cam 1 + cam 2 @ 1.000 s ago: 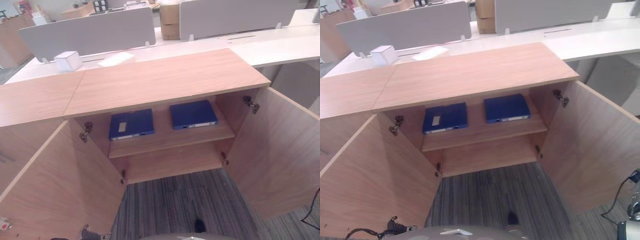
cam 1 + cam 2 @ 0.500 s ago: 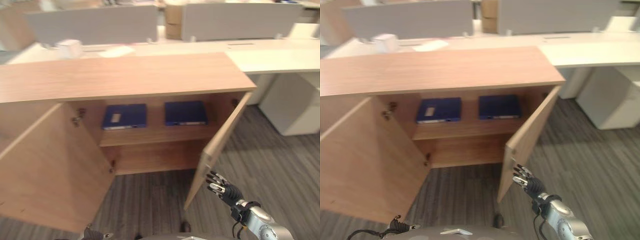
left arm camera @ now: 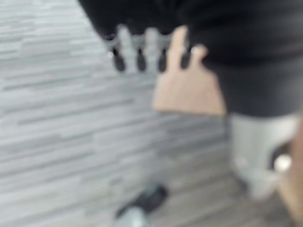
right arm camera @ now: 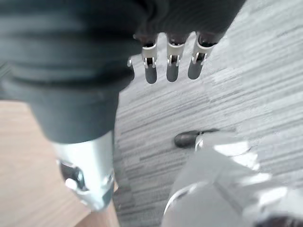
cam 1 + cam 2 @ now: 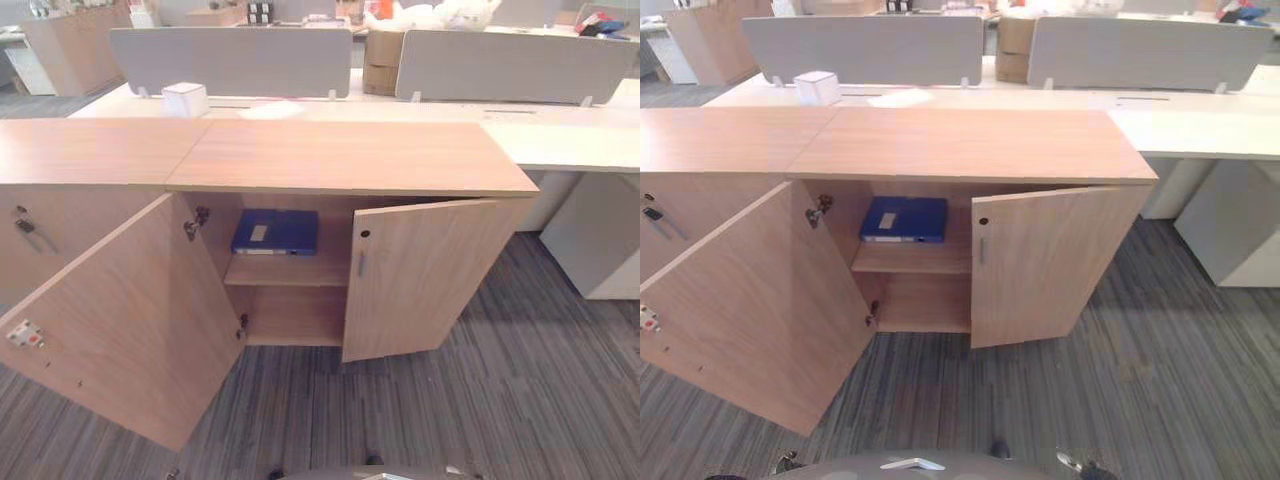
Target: Put the empty folder in the office cabinet
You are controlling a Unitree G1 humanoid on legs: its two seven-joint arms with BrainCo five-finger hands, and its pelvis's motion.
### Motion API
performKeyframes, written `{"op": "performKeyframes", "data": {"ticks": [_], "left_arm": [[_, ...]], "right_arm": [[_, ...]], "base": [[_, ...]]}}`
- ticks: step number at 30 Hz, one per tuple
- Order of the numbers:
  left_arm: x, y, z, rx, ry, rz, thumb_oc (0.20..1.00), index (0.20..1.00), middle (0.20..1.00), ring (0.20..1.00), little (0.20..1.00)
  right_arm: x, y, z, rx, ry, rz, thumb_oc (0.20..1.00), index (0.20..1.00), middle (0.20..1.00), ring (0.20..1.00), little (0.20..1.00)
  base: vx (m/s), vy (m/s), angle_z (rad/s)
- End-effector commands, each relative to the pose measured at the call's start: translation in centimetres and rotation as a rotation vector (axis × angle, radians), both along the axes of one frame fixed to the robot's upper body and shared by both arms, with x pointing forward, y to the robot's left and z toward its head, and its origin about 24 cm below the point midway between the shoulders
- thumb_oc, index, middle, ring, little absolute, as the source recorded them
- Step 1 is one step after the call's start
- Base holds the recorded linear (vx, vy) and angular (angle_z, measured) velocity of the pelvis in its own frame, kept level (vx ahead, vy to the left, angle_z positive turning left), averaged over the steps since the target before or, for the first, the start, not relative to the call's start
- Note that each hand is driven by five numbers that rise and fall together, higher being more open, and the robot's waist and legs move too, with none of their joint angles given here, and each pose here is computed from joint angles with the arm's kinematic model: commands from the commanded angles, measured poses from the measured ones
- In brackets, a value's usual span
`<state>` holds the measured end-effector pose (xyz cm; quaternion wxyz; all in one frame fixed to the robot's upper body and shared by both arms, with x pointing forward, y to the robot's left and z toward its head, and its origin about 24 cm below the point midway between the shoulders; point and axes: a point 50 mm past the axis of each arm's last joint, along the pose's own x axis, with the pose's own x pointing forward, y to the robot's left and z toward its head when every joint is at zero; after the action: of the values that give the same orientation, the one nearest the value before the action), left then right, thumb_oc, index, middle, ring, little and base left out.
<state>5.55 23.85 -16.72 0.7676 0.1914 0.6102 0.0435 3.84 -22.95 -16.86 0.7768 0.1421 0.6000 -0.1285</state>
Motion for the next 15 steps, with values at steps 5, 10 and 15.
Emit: {"op": "performKeyframes", "data": {"ticks": [5, 10, 15], "left_arm": [[-0.9, 5.3, 1.5, 0.159, 0.021, 0.206, 1.000, 1.000, 1.000, 1.000, 1.000], [-7.0, 12.1, 4.7, 0.318, 0.017, 0.514, 1.000, 1.000, 1.000, 1.000, 1.000], [-9.3, 14.7, 6.6, 0.417, -0.008, 0.652, 1.000, 1.000, 1.000, 1.000, 1.000]], "right_arm": [[-3.1, -3.7, 0.5, -0.213, 0.272, -0.044, 1.000, 1.000, 1.000, 1.000, 1.000], [-5.1, -5.4, 1.1, -0.228, 0.309, -0.199, 1.000, 1.000, 1.000, 1.000, 1.000], [-4.1, -4.2, 0.6, -0.165, 0.245, -0.256, 1.000, 1.000, 1.000, 1.000, 1.000]], "base": [[0.02, 0.017, 0.17], [0.00, 0.077, 0.05], [-0.01, 0.052, 0.15]]}}
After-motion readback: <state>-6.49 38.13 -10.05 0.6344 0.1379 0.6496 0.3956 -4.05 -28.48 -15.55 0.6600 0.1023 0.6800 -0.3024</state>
